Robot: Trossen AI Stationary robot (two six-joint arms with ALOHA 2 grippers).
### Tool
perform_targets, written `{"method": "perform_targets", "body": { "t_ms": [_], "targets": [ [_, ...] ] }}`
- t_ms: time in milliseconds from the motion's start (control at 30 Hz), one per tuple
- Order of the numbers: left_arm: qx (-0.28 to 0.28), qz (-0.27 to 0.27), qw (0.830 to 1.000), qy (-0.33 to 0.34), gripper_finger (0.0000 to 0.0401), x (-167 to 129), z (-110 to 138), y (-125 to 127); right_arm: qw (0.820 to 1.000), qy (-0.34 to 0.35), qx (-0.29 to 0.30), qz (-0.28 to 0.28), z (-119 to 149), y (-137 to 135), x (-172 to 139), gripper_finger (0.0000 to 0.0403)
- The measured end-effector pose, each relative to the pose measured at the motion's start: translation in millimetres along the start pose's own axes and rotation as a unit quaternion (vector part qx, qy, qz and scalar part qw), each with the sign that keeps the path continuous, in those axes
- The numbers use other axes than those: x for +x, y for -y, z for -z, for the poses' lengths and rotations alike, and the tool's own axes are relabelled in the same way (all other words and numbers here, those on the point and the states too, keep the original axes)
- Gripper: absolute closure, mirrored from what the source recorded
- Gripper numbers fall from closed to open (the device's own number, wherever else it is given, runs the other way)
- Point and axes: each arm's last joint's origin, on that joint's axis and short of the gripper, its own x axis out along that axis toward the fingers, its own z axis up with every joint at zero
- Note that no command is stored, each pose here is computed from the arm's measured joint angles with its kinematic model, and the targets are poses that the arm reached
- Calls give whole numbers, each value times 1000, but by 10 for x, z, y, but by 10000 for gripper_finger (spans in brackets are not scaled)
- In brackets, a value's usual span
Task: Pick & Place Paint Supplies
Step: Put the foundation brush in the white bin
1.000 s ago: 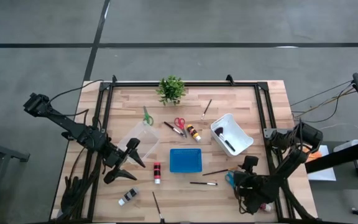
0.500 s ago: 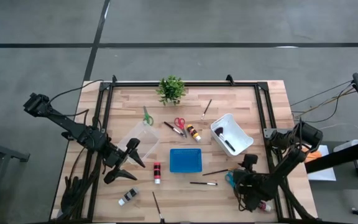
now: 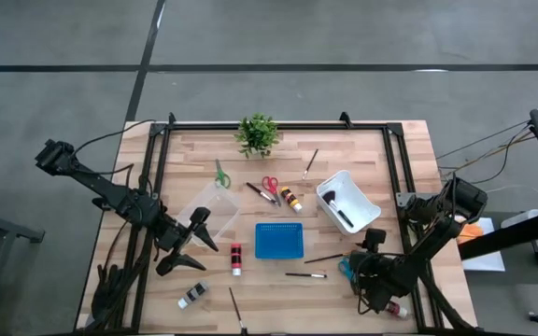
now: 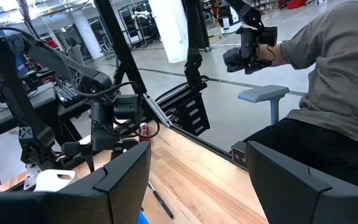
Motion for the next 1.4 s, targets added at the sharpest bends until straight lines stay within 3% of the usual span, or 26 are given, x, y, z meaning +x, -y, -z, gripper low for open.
{"method": "perform_targets", "body": {
  "t_ms": [167,467,1400],
  "targets": [
    [0,0,1000,0,132,0,0,0,1000,-3,13,-15,18,13,12,256],
    [0,0,1000,0,132,0,1,0,999,-13,15,-36,43,-9,43,386],
    [0,0,1000,-1,132,-1,6,2,999,-8,15,-42,30,-34,26,395]
  ]
}}
